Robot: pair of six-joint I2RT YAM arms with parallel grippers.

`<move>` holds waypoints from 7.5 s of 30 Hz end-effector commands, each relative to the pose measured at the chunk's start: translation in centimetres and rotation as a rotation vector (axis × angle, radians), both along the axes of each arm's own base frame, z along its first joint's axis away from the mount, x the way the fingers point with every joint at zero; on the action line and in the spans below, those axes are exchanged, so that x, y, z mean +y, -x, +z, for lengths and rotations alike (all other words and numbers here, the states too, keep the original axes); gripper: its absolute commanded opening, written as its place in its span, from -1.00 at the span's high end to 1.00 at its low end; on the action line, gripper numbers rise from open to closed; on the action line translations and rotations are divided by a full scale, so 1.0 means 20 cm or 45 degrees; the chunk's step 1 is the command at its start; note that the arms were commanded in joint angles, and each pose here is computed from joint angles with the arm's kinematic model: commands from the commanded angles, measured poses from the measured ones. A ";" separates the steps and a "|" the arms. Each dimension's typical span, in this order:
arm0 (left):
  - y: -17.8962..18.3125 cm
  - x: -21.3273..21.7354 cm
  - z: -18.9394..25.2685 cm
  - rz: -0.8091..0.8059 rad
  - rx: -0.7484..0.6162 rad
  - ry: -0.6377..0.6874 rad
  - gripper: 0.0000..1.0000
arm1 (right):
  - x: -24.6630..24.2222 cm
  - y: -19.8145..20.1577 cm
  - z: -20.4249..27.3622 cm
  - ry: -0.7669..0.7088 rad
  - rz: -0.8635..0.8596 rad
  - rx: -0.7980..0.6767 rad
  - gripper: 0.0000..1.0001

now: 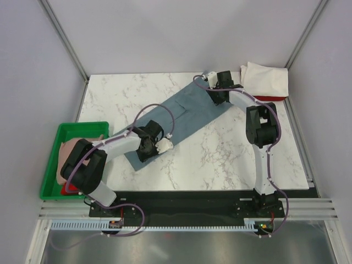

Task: Fold and stack the t-shirts
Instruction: Fold the tshirt

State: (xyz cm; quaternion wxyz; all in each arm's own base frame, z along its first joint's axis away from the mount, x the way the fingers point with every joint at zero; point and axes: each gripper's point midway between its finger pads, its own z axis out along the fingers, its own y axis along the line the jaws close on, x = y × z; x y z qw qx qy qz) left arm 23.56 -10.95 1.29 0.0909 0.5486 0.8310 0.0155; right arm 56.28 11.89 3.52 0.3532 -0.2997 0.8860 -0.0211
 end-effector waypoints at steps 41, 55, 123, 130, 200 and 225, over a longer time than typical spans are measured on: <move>0.41 -0.69 -0.21 -0.522 0.232 0.233 0.56 | 0.21 0.12 -0.10 -0.136 0.006 0.083 0.07; 0.49 -1.21 -0.17 -0.622 0.310 0.364 0.55 | 0.29 -0.21 -0.09 -0.105 0.065 -0.037 0.03; 0.30 -0.41 0.01 1.471 0.665 0.765 0.02 | 0.29 2.13 -0.20 -0.750 -0.636 1.251 0.03; 0.27 -0.43 0.03 1.444 0.666 0.793 0.75 | 0.38 2.05 -0.12 -0.897 -0.514 1.218 1.00; -1.10 -0.32 0.45 1.320 -0.024 0.955 -0.24 | 0.06 0.53 0.38 -1.186 -0.504 0.506 0.00; -0.60 -0.48 0.07 1.556 0.655 0.997 -0.06 | 0.19 1.02 0.00 -1.343 -0.683 0.961 -0.01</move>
